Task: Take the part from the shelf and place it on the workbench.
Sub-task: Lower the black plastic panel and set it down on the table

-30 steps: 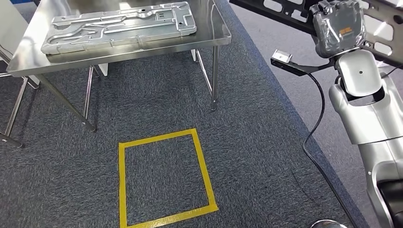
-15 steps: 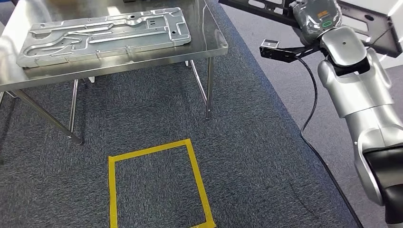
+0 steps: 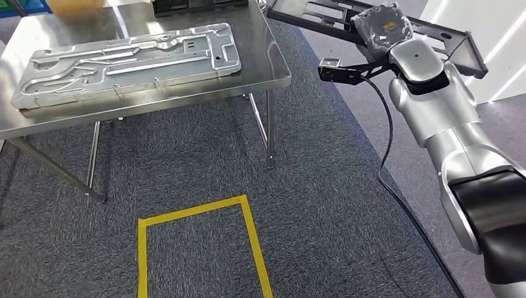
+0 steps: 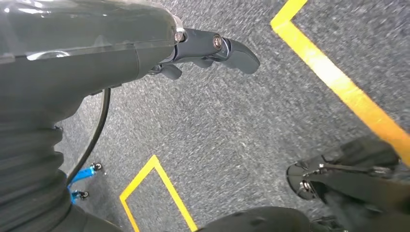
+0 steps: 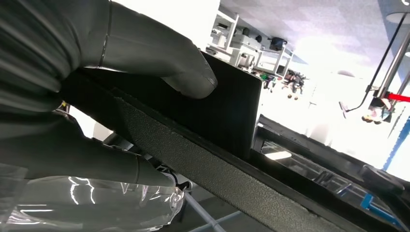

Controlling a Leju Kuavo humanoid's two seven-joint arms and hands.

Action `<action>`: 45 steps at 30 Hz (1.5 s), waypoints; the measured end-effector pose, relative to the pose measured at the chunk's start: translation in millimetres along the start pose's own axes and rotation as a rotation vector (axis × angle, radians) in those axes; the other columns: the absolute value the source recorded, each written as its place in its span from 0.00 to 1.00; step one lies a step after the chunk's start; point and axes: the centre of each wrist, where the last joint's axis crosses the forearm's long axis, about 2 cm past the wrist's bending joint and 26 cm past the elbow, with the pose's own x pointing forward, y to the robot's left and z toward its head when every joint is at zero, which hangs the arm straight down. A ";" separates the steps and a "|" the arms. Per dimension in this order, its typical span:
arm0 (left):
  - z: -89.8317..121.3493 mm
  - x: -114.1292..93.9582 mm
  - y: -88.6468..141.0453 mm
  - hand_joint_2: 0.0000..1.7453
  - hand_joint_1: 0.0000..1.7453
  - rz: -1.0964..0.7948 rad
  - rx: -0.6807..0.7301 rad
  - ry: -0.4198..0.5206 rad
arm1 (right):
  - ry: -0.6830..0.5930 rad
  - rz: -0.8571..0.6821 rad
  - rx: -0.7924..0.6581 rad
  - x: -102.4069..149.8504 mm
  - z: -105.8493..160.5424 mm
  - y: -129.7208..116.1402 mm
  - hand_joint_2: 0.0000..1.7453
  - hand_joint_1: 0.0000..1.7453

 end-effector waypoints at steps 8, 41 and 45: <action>0.3 -4.7 1.6 1.00 0.00 0.034 0.004 0.006 | -0.027 -0.066 0.035 10.7 -0.4 9.2 1.00 1.00; 0.2 -3.2 0.5 1.00 0.00 0.061 -0.010 0.012 | 0.049 -0.040 0.055 7.8 -3.0 16.2 1.00 1.00; 0.1 -1.6 -0.9 1.00 0.00 0.056 -0.017 0.016 | 0.071 -0.031 0.050 6.2 -1.8 17.3 1.00 1.00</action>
